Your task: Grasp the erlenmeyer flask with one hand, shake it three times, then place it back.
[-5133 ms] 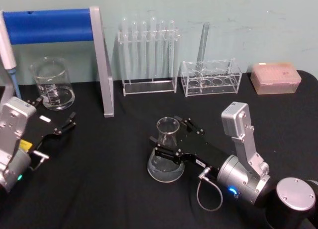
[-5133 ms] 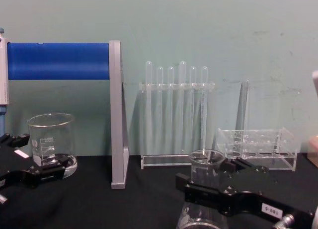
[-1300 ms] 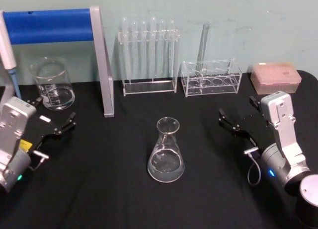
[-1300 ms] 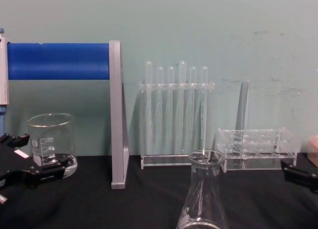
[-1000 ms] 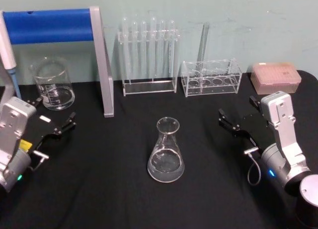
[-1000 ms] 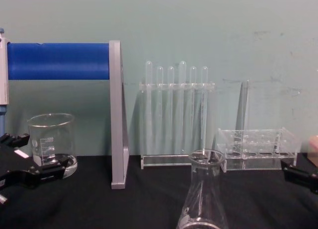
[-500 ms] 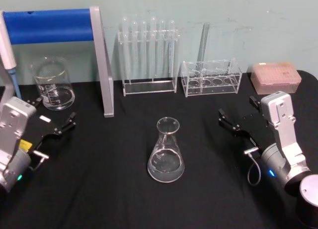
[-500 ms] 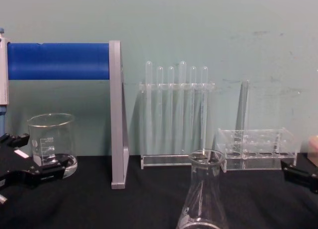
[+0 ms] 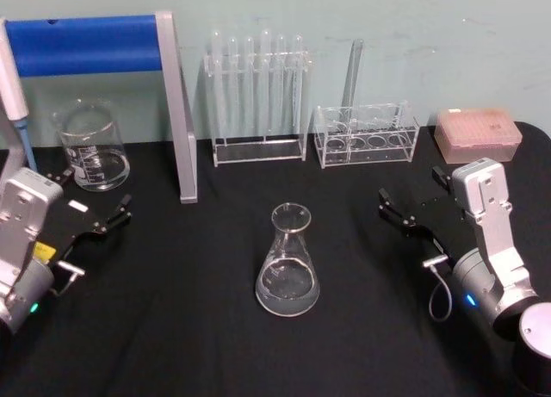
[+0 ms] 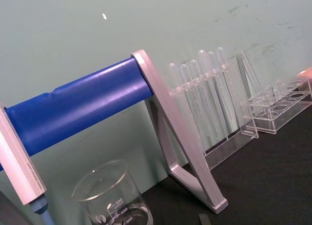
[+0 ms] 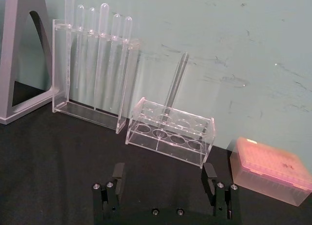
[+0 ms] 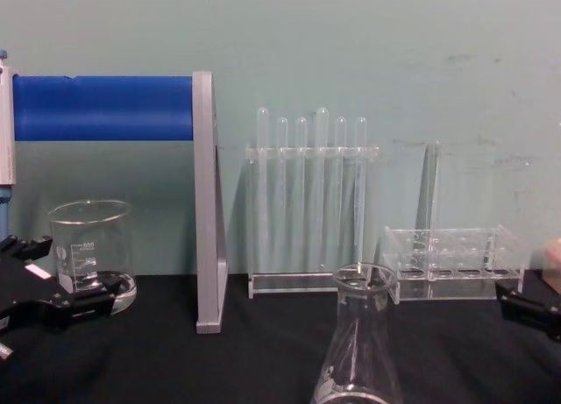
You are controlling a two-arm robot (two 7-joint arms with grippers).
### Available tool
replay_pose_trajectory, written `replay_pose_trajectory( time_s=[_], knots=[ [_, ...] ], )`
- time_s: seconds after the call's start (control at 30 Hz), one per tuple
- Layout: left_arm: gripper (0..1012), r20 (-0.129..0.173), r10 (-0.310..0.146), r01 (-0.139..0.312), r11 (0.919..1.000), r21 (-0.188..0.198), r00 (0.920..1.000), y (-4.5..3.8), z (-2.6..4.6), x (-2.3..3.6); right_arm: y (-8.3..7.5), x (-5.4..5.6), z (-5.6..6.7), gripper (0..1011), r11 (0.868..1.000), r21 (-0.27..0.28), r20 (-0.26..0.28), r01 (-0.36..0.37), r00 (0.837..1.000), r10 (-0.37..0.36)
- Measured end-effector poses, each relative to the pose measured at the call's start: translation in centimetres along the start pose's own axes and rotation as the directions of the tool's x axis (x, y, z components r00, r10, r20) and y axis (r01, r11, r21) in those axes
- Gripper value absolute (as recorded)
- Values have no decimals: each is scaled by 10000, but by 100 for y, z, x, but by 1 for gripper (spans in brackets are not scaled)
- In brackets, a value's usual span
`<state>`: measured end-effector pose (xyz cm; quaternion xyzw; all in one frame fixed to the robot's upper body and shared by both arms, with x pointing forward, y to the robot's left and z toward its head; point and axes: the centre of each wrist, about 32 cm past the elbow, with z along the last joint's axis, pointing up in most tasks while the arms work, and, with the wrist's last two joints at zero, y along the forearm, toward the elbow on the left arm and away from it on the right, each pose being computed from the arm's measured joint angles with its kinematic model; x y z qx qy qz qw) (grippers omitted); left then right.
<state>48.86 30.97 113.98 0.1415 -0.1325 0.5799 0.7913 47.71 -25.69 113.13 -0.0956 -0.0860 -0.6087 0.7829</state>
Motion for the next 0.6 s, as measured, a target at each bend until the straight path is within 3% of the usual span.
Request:
replay_pose_trajectory(
  time_s=[0.6],
  knots=[
    [1001,0,0,0,10000,0,10000,0,0,0,0,0,0,1000,10000,1,0,0,10000,0]
  ],
)
